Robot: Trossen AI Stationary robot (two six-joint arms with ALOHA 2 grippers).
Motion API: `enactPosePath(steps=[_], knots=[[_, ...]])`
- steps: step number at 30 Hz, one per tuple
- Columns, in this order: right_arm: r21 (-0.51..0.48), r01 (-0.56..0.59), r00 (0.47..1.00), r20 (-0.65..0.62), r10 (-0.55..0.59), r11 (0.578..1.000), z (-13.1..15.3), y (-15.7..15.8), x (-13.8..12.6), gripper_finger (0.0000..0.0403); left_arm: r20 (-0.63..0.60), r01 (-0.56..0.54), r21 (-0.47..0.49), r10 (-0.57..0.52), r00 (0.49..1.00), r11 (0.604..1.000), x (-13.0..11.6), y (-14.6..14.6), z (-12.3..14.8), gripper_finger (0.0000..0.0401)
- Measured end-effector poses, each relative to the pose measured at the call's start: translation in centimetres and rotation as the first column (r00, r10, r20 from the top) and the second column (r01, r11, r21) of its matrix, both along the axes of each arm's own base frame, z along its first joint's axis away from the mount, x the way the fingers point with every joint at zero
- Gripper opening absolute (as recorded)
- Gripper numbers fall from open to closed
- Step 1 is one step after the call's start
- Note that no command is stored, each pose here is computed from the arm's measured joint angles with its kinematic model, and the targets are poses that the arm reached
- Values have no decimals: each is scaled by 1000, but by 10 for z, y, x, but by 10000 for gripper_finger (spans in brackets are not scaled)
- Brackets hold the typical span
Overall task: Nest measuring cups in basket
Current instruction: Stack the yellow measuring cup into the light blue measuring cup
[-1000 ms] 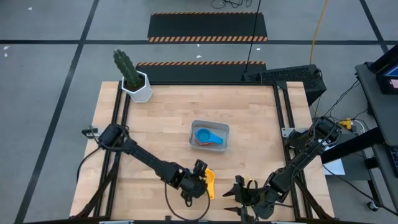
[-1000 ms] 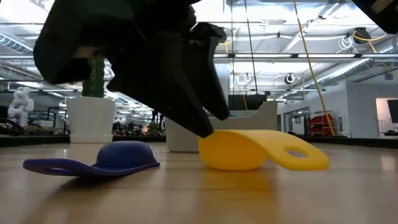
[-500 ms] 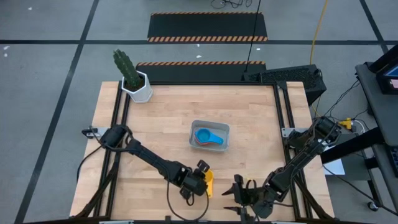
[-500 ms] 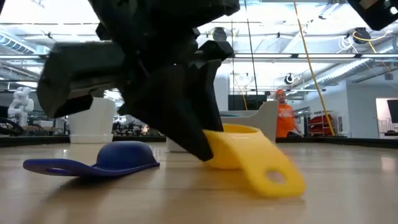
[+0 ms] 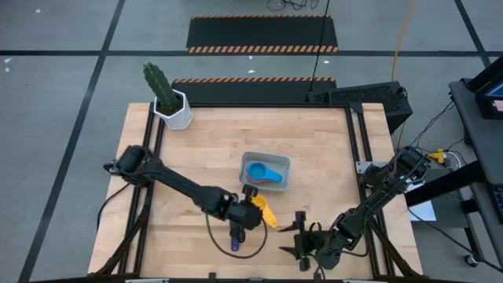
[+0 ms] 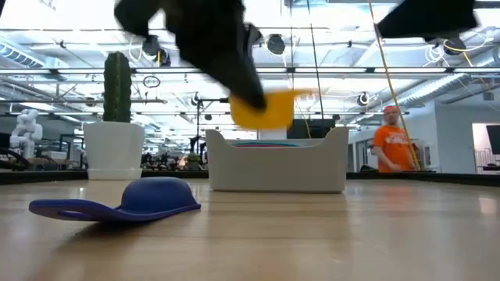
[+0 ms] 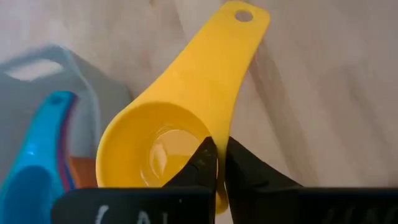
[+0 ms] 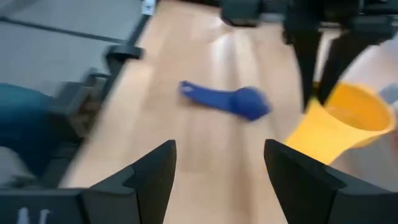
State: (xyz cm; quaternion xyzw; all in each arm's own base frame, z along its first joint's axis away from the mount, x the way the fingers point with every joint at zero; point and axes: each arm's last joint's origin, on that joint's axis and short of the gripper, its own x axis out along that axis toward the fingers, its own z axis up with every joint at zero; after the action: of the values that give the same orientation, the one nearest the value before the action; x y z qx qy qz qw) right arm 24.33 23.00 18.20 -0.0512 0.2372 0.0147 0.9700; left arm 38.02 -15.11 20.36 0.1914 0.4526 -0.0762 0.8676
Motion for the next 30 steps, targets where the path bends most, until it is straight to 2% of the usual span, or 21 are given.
enactPosePath(steps=[4, 8, 11, 16, 23, 28, 30], knots=[[-185, 27, 999, 40, -20, 982, 1, -5, 2, 238, 73, -72, -8, 72, 995, 997, -9, 4, 27, 13], [-365, 88, 995, 83, -62, 927, 3, -8, 2, 238, 110, -174, 19, 171, 979, 984, -20, 14, 47, 14], [-508, 132, 990, 114, -86, 851, 5, -9, 1, 238, 142, -209, -12, 209, 968, 978, -23, 19, 58, 8], [-695, 196, 980, 154, -123, 692, 11, -10, 1, 238, 201, -301, -36, 302, 932, 953, -31, 33, 63, 18], [-825, 282, 955, 190, -229, 490, 15, -15, -1, 238, 261, -350, -80, 359, 896, 933, -30, 50, 51, 9], [-852, 332, 930, 222, -294, 405, 15, -17, -3, 238, 251, -399, -101, 411, 876, 912, -27, 65, 45, 19], [-840, 370, 913, 249, -323, 396, 17, -18, -3, 238, 243, -407, -116, 423, 873, 906, -26, 70, 45, 12]])
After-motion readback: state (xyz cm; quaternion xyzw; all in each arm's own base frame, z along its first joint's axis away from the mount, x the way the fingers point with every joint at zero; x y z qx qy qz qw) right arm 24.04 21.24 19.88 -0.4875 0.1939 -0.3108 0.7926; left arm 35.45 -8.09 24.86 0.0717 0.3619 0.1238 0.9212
